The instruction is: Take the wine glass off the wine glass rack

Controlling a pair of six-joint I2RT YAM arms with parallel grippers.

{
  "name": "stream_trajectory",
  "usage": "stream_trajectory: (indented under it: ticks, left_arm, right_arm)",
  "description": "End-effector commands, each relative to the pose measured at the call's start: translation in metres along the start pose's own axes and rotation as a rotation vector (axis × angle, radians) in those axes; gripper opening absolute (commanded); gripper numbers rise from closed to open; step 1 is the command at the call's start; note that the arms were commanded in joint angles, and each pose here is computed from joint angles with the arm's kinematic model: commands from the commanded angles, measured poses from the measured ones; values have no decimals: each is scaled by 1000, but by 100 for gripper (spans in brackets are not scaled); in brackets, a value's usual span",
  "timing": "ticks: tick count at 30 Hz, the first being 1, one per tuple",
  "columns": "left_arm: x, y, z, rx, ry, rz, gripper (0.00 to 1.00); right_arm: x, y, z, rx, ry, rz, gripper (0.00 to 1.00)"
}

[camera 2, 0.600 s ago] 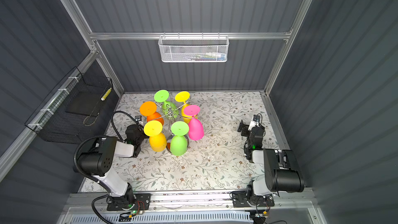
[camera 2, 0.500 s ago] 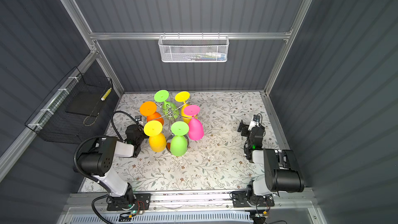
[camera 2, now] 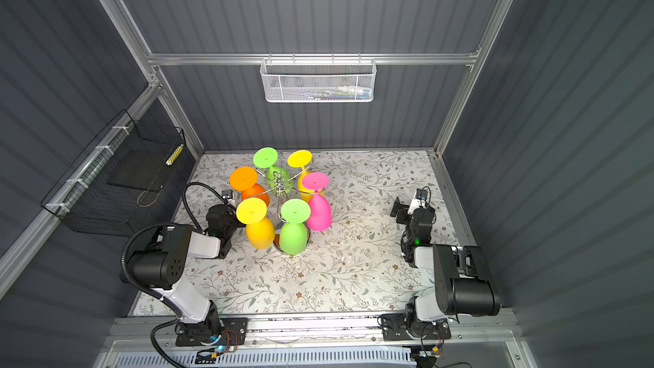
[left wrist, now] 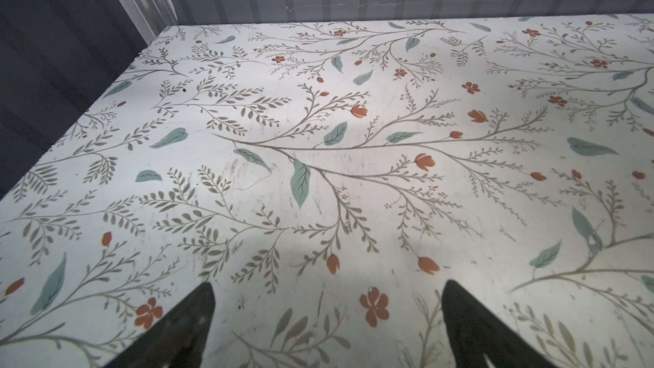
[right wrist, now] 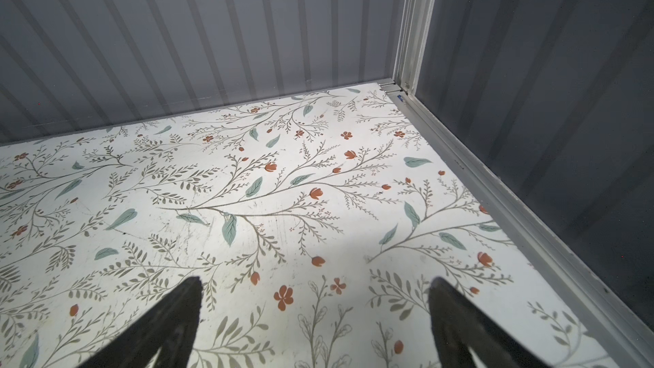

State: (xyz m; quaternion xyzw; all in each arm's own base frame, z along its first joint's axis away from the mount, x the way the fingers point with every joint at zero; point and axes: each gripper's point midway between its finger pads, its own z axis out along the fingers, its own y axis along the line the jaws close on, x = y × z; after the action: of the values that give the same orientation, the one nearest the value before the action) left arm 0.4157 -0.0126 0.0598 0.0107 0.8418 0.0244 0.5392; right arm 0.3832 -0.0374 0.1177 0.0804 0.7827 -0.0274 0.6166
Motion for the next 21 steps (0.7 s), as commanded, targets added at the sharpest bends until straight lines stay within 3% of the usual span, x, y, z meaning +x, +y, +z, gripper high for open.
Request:
stream_trajectory:
  ticks: [1, 21]
  left_arm:
    - [-5, 1, 2, 3, -13, 8, 100]
    - [-4, 1, 3, 3, -9, 9, 100]
  right_arm:
    - [-3, 1, -1, -6, -8, 0, 99]
    - [-3, 2, 0, 3, -6, -5, 99]
